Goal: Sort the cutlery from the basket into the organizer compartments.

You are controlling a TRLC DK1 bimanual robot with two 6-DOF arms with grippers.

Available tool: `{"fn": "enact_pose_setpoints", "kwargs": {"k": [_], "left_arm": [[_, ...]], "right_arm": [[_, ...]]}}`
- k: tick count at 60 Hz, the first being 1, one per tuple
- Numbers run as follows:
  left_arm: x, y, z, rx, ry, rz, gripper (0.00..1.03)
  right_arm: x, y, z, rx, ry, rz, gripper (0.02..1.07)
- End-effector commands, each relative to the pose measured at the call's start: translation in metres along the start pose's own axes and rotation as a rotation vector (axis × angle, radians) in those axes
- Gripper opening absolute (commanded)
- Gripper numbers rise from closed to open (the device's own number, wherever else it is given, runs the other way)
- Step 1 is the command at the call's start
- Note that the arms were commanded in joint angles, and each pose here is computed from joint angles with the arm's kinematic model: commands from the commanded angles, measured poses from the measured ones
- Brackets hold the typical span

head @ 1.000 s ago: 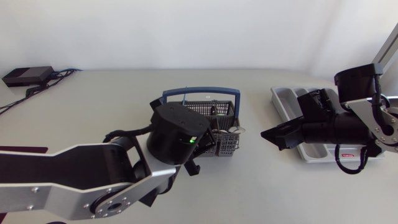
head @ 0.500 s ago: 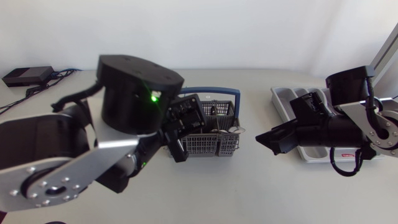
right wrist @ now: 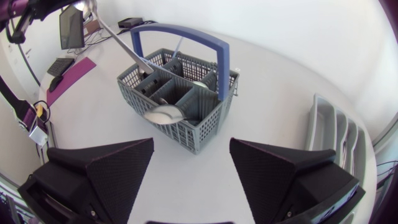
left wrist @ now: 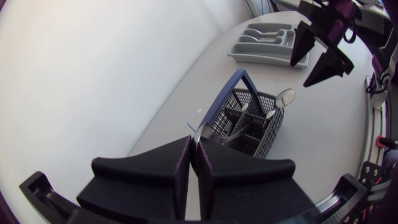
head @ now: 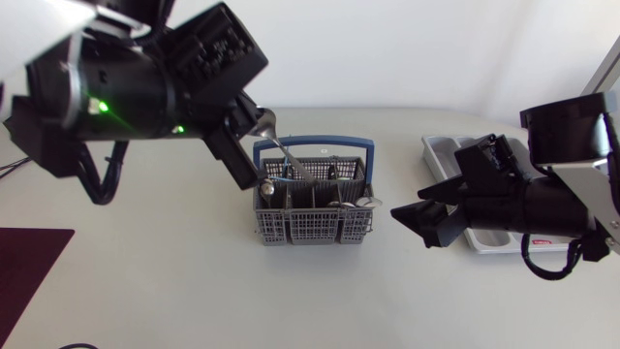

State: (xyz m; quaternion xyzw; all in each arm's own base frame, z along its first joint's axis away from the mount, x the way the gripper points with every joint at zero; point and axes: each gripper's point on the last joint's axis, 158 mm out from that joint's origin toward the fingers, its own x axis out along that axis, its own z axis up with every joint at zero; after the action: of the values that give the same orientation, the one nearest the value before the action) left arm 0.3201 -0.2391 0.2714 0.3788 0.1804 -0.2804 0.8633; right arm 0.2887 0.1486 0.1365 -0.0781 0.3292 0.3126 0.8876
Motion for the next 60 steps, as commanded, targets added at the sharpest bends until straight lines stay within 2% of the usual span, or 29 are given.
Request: {"fn": "enact_pose_setpoints", "kwargs": {"k": [1,20,36,50,60], "left_arm": [[-0.01,0.014,0.018,-0.108,-0.034,-0.011,0.04],[0.008,-0.011,0.022,-0.328,0.066,-0.226,0.04],[0.034,-0.04,0.024,-0.478,0.144,-0.392,0.04],[0.039,-0.042,0.031,-0.495,0.139,-0.406,0.04],[0.015,-0.02,0.043,-0.491,0.086,-0.38,0.04]], "right_arm": [[-0.01,0.011,0.017,-0.04,-0.037,0.002,0.91],[-0.033,0.055,0.067,-0.177,-0.185,0.02,0.91],[-0.03,0.08,0.081,-0.308,-0.272,-0.002,0.91],[-0.019,0.078,0.074,-0.366,-0.287,-0.056,0.91],[-0.017,0.076,0.066,-0.365,-0.274,-0.062,0.9]]}}
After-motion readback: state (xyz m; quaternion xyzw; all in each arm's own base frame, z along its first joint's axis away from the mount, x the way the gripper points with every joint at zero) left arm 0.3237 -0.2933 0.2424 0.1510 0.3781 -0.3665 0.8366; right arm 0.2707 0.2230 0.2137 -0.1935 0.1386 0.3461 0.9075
